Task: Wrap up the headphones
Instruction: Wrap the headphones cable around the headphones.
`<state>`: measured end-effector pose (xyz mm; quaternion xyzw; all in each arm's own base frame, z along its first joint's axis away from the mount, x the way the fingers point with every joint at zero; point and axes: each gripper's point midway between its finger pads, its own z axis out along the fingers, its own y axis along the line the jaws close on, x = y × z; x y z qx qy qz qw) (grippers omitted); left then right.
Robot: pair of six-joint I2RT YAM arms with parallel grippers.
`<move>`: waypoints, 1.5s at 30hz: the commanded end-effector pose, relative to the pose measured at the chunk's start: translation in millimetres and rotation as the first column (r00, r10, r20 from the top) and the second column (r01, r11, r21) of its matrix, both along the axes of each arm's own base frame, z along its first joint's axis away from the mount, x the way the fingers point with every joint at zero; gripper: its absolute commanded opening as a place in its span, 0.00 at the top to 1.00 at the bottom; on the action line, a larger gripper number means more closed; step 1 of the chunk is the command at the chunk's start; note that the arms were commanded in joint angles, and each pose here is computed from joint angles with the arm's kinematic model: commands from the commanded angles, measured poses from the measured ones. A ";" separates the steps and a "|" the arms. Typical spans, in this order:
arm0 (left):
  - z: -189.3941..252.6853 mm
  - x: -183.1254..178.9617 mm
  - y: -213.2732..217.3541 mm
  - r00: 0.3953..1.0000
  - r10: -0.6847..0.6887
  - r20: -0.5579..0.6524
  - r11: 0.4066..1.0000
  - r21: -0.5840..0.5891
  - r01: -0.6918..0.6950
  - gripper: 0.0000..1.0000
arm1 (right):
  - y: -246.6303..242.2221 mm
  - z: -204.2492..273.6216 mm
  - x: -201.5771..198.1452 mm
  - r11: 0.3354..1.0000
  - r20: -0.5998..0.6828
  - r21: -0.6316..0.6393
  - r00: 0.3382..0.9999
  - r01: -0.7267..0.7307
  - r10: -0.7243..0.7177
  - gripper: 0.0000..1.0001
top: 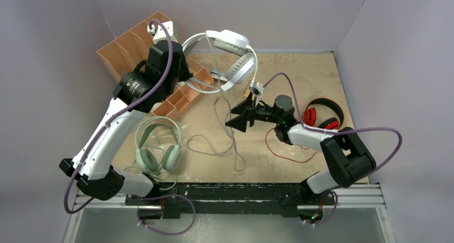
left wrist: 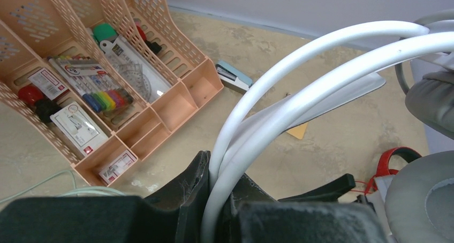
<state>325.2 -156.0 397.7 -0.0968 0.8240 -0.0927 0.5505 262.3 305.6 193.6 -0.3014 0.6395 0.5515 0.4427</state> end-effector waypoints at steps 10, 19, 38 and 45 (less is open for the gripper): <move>69.2 -0.6 -8.3 0.987 -0.019 0.162 0.986 -0.163 0.046 1.00 | -90.6 2.8 19.9 0.949 -0.042 -0.020 0.948 0.316 -0.316 0.06; 83.7 -6.2 -6.0 0.983 -0.027 0.184 0.982 -0.177 0.060 1.00 | -34.9 -32.8 -21.3 0.992 0.292 -0.072 0.953 0.106 -0.080 0.11; 116.8 -19.9 26.0 0.963 0.095 0.252 0.972 -0.232 -0.035 1.00 | -15.6 6.0 35.1 0.937 0.188 0.183 0.925 0.298 -0.331 1.00; 183.3 -60.8 84.9 0.892 0.252 0.376 0.938 -0.321 -0.130 1.00 | -192.6 -106.9 84.5 0.281 -0.108 -0.364 0.259 0.888 -0.960 1.00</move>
